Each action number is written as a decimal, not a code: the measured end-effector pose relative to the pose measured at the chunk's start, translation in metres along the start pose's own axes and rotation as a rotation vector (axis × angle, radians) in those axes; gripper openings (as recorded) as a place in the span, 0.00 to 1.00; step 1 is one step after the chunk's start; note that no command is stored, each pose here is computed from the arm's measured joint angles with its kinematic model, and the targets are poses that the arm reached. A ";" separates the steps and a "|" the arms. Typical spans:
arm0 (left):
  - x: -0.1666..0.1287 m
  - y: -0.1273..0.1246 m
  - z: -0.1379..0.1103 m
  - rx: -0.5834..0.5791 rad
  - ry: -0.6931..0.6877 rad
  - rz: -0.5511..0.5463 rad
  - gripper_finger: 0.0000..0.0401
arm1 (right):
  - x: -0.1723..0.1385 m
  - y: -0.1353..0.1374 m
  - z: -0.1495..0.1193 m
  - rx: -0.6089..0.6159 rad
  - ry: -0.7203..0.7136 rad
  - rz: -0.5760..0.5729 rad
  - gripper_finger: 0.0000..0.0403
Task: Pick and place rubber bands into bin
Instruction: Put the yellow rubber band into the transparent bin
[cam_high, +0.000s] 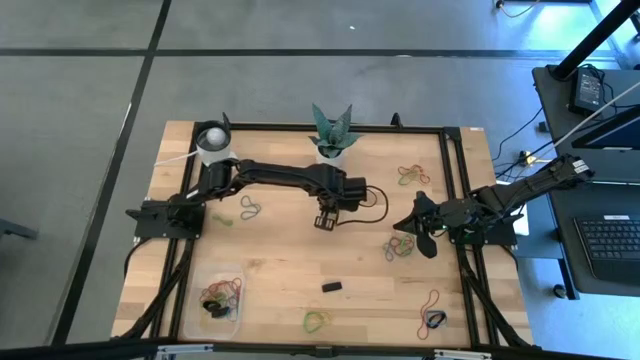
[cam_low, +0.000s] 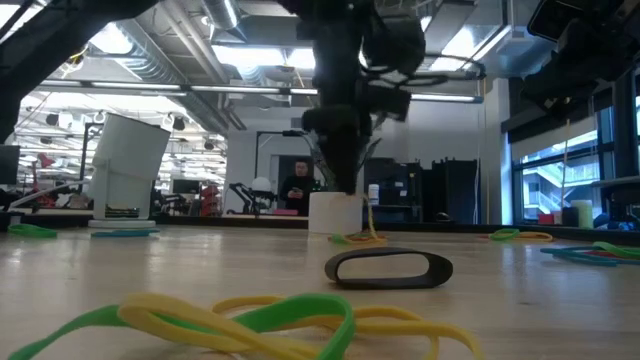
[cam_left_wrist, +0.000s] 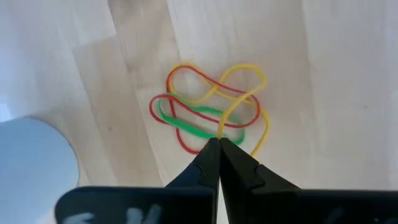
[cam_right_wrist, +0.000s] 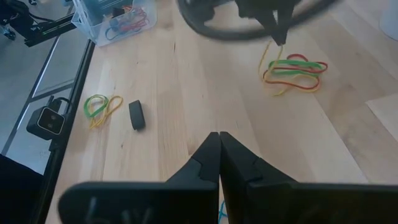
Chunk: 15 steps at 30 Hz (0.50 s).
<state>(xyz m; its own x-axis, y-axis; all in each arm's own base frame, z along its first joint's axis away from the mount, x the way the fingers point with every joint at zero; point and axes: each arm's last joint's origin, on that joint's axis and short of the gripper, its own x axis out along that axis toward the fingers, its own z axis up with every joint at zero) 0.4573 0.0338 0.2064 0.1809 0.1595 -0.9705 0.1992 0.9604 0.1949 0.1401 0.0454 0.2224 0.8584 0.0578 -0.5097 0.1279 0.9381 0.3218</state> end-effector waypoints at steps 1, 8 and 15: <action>-0.004 -0.002 0.000 0.005 -0.001 -0.001 0.00 | 0.000 0.000 0.000 0.000 0.000 0.000 0.01; -0.045 -0.010 0.004 -0.023 -0.066 0.034 0.00 | 0.000 0.000 0.000 -0.010 0.000 0.000 0.01; -0.106 -0.018 -0.007 -0.040 -0.173 0.126 0.00 | 0.000 0.000 0.000 -0.023 0.000 0.001 0.01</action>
<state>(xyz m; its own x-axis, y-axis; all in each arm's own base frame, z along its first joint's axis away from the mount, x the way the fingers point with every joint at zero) 0.4279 0.0007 0.3048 0.3656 0.2400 -0.8993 0.1272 0.9443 0.3037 0.1401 0.0455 0.2224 0.8584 0.0585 -0.5096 0.1157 0.9458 0.3035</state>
